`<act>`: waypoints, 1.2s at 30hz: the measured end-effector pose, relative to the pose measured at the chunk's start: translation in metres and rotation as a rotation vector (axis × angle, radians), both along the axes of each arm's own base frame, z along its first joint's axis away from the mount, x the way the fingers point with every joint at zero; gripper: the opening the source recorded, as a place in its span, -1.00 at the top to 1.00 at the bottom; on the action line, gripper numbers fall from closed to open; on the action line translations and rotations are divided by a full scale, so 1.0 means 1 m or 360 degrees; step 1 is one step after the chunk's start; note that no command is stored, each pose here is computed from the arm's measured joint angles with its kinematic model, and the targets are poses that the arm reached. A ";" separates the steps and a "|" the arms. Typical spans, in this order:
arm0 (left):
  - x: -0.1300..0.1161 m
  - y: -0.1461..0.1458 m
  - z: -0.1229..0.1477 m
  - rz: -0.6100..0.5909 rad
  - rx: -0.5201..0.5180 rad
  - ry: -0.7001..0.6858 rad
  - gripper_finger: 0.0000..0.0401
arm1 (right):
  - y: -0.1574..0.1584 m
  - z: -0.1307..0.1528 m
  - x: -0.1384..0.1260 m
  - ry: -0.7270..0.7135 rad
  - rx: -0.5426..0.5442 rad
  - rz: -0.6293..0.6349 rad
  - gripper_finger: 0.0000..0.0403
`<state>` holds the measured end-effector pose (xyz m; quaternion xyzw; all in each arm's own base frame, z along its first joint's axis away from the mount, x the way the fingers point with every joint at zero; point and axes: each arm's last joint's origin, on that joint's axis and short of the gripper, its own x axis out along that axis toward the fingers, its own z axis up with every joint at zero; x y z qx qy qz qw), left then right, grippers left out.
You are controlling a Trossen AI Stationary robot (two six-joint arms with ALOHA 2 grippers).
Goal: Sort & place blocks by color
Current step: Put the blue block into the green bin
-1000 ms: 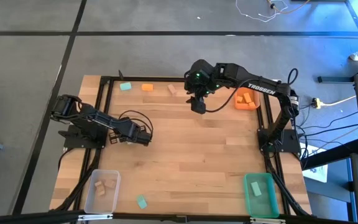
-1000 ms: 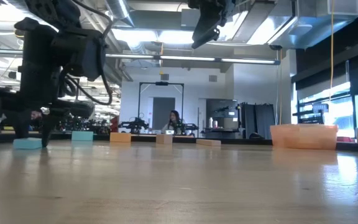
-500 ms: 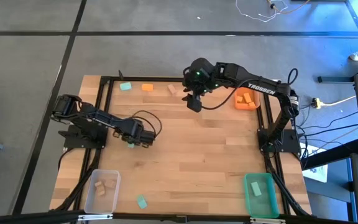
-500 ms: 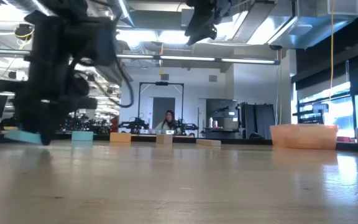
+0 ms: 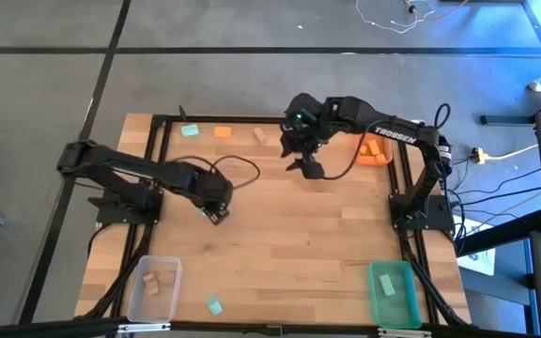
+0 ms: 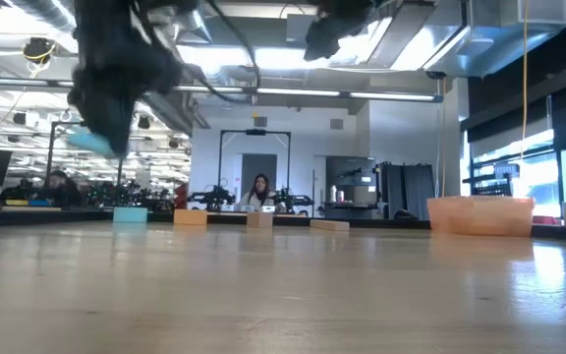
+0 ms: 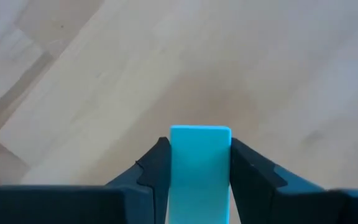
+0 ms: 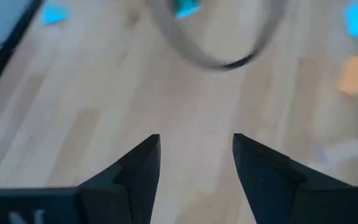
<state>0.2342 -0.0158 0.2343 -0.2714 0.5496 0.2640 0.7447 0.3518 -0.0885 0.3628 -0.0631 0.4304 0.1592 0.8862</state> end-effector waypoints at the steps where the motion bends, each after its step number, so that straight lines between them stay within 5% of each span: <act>1: -0.002 0.002 0.008 -0.0007 -0.0042 -0.0055 0.39 | 0.003 0.000 0.000 -0.0009 -0.0009 0.0069 0.00; 9: -0.029 0.022 0.075 -0.0071 -0.0168 -0.0531 0.39 | 0.035 0.004 0.012 -0.0224 -0.0243 0.0498 0.10; 19: -0.035 0.029 0.133 -0.0358 -0.0165 -0.1094 0.39 | 0.079 0.022 0.037 -0.0675 -0.0698 0.0679 0.15; 36: -0.023 0.027 0.149 -0.0569 -0.0258 -0.1387 0.39 | 0.092 0.022 0.060 -0.0962 -0.0829 0.0755 0.15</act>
